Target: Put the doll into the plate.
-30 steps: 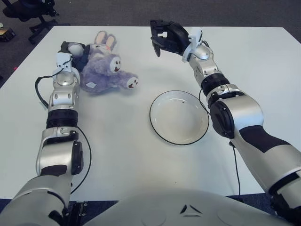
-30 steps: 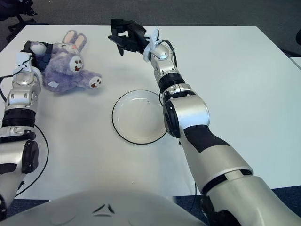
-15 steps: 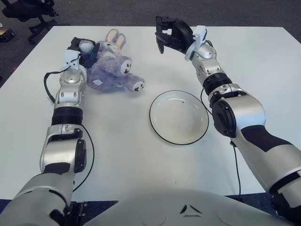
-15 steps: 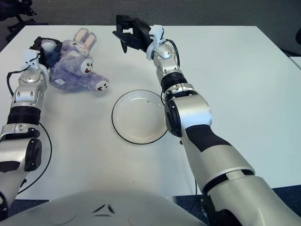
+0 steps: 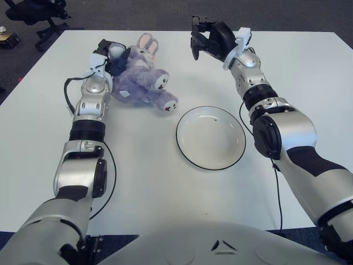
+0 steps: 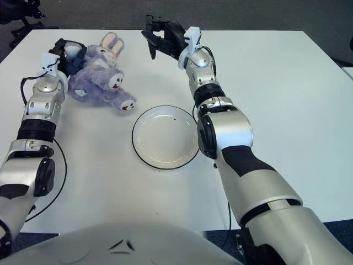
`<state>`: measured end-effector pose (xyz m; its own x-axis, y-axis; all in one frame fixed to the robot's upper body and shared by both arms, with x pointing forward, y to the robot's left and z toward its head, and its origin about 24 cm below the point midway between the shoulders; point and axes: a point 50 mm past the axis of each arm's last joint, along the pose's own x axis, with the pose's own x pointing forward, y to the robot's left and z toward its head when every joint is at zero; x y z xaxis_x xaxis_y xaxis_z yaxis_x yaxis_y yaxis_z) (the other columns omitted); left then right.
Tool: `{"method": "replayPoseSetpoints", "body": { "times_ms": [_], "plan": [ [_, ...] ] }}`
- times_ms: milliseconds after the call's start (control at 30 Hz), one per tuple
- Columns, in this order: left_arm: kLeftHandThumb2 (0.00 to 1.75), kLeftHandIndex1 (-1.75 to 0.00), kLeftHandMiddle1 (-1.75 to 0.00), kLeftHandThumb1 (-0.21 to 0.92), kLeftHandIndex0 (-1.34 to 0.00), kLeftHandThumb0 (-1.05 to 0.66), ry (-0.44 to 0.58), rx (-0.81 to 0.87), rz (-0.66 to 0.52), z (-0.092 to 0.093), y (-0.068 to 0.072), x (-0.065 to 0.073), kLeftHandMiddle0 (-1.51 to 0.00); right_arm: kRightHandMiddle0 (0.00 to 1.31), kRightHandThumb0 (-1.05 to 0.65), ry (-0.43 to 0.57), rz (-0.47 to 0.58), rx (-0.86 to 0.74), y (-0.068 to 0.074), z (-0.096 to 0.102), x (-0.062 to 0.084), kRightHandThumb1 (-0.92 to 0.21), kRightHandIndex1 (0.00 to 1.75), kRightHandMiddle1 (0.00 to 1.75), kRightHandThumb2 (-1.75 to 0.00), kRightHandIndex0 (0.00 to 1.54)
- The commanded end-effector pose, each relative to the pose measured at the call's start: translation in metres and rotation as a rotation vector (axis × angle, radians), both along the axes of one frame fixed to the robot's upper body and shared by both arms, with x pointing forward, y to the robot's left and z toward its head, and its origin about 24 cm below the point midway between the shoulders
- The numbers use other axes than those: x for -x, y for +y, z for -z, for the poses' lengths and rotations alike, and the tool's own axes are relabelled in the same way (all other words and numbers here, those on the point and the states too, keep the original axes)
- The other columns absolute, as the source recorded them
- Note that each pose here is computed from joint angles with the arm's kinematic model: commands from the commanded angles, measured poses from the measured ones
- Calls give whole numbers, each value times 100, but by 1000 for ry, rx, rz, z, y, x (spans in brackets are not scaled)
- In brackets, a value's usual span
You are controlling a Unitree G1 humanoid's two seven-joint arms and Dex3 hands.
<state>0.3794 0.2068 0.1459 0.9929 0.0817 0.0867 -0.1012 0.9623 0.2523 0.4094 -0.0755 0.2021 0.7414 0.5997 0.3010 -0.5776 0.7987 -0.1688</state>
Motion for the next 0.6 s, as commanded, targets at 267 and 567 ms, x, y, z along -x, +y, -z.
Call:
{"method": "replayPoseSetpoints", "body": {
  "times_ms": [267,567],
  "plan": [
    [27,-136,-143,92,-34,-1,-10,-12,72,-4,-18,-8,-55,68,-35,8,25,-37,-14,-3,-2,-92,175,175,-28,90],
    [27,-135,-143,92,-34,-1,-7,-16,91,-2,-25,-9,-55,68,-34,10,31,-34,-15,-4,-3,-92,175,175,-29,89]
  ]
}}
